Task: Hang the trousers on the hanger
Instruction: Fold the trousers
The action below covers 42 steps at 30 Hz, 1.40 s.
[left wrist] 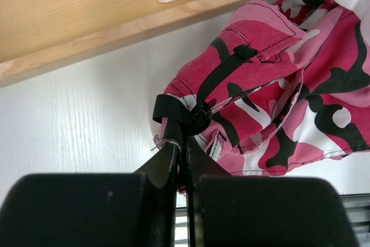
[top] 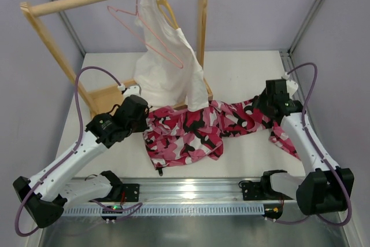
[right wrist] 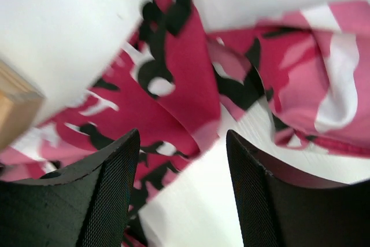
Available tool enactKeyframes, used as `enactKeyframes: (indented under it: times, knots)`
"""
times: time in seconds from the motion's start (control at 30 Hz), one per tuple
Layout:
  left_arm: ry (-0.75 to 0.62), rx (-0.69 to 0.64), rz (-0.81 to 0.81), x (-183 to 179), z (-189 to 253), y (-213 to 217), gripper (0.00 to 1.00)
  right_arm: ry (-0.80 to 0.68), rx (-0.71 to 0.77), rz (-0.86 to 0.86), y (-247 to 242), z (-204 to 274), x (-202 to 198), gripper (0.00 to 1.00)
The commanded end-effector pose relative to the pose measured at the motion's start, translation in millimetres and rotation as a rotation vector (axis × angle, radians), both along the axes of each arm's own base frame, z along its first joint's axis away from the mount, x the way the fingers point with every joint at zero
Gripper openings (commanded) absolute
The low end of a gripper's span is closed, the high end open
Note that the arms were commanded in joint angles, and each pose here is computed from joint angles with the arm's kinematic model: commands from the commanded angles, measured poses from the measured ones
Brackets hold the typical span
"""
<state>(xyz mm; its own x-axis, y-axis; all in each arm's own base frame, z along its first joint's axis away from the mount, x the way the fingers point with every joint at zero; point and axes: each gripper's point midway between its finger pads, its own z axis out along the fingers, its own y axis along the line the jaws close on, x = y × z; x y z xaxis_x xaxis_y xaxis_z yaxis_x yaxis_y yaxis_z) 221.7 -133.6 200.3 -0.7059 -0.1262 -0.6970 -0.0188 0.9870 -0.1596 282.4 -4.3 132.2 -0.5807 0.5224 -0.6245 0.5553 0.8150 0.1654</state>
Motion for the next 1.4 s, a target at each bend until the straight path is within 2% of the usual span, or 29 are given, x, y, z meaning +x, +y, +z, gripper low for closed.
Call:
enactKeyframes:
  times: [0.0, 0.1, 0.13, 0.2, 0.33, 0.43, 0.5, 0.6, 0.63, 0.73, 0.93, 1.07, 1.17, 1.23, 1.37]
  knots:
    - [-0.026, -0.009, 0.017, 1, 5, 5, 0.0, -0.149, -0.034, 0.041, -3, 52, 60, 0.65]
    - [-0.026, -0.019, 0.011, 0, 7, 3, 0.0, -0.074, -0.07, 0.141, 3, 38, 94, 0.65]
    - [-0.03, -0.02, 0.007, 0, 8, 3, 0.0, 0.012, -0.108, 0.182, 1, 14, 101, 0.64]
    - [-0.032, -0.022, 0.007, 0, 9, 2, 0.0, 0.038, -0.11, 0.232, 3, 5, 115, 0.64]
    - [-0.037, -0.021, 0.003, 2, 11, 2, 0.0, 0.137, -0.136, 0.232, -2, -29, 128, 0.64]
    - [-0.039, -0.009, -0.001, 2, 11, 3, 0.0, 0.231, -0.216, 0.205, -18, -51, 122, 0.64]
    - [-0.043, -0.006, 0.003, 1, 12, 5, 0.0, 0.3, -0.319, 0.141, -42, -52, 104, 0.62]
    - [-0.046, 0.007, 0.019, 1, 10, 9, 0.0, 0.351, -0.362, 0.043, -69, -54, 63, 0.6]
    - [-0.041, 0.013, 0.031, 1, 8, 11, 0.0, 0.3, -0.35, -0.013, -83, -39, 52, 0.6]
    - [-0.039, 0.03, 0.041, 1, 4, 14, 0.0, 0.235, -0.298, -0.111, -108, -39, 19, 0.6]
    - [-0.03, 0.03, 0.029, 1, 0, 12, 0.0, 0.252, -0.237, -0.291, -129, -45, -13, 0.6]
    - [-0.033, 0.0, 0.018, 0, 2, 7, 0.0, 0.116, -0.118, -0.202, -109, -11, 11, 0.62]
    - [-0.033, -0.01, 0.017, 0, 2, 6, 0.0, -0.075, -0.035, -0.079, -92, 25, 45, 0.66]
    - [-0.034, -0.022, 0.009, 0, 0, 3, 0.0, -0.097, 0.034, -0.018, -81, 27, 57, 0.69]
    - [-0.029, -0.024, 0.002, -1, -1, 2, 0.0, -0.108, 0.014, -0.039, -93, 46, 69, 0.7]
